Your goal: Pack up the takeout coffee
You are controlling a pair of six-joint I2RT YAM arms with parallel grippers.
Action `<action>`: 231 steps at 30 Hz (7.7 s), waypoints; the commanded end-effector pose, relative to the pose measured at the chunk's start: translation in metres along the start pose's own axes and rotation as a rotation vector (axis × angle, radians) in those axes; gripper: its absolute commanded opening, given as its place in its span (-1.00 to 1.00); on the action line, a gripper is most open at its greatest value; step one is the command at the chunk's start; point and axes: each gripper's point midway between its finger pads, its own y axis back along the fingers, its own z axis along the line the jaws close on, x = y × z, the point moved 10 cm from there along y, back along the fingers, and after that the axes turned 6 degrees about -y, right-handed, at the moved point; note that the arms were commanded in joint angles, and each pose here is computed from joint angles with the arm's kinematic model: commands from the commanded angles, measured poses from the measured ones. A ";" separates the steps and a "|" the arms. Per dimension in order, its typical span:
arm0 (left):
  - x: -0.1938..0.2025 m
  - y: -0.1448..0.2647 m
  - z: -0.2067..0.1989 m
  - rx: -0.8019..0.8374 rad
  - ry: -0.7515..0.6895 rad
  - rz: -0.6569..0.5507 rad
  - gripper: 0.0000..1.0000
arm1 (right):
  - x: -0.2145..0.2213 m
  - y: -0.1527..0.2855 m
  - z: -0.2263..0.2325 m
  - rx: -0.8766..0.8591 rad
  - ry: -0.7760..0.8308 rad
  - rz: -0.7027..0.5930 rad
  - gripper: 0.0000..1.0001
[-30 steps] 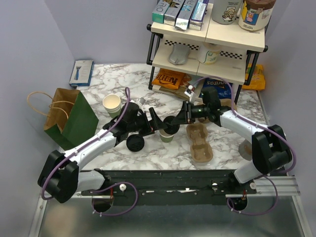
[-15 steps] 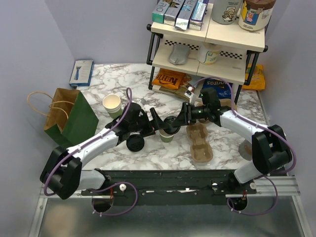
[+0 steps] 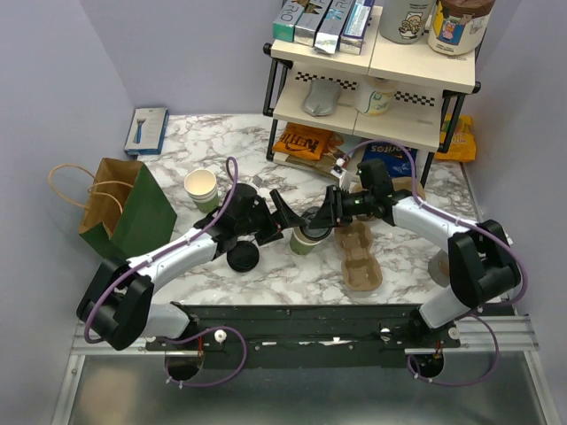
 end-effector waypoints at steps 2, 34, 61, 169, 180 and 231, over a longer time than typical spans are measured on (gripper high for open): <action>-0.002 -0.004 -0.001 -0.033 0.011 -0.039 0.95 | -0.005 0.000 -0.003 0.042 -0.014 -0.003 -0.02; 0.000 0.005 -0.006 -0.070 -0.025 -0.058 0.97 | -0.006 0.002 0.000 0.056 0.013 -0.015 -0.04; 0.001 0.000 -0.005 -0.103 -0.010 -0.074 0.87 | 0.001 -0.020 0.014 0.051 0.139 0.103 0.08; -0.006 0.015 0.031 -0.060 0.017 -0.222 0.81 | 0.016 -0.028 0.029 0.191 0.043 -0.130 0.51; 0.007 0.003 0.047 0.002 0.097 -0.167 0.38 | 0.029 -0.042 0.010 0.140 -0.025 -0.117 0.26; -0.006 0.002 0.037 -0.019 0.052 -0.137 0.60 | -0.014 -0.045 0.019 0.300 0.020 -0.280 0.32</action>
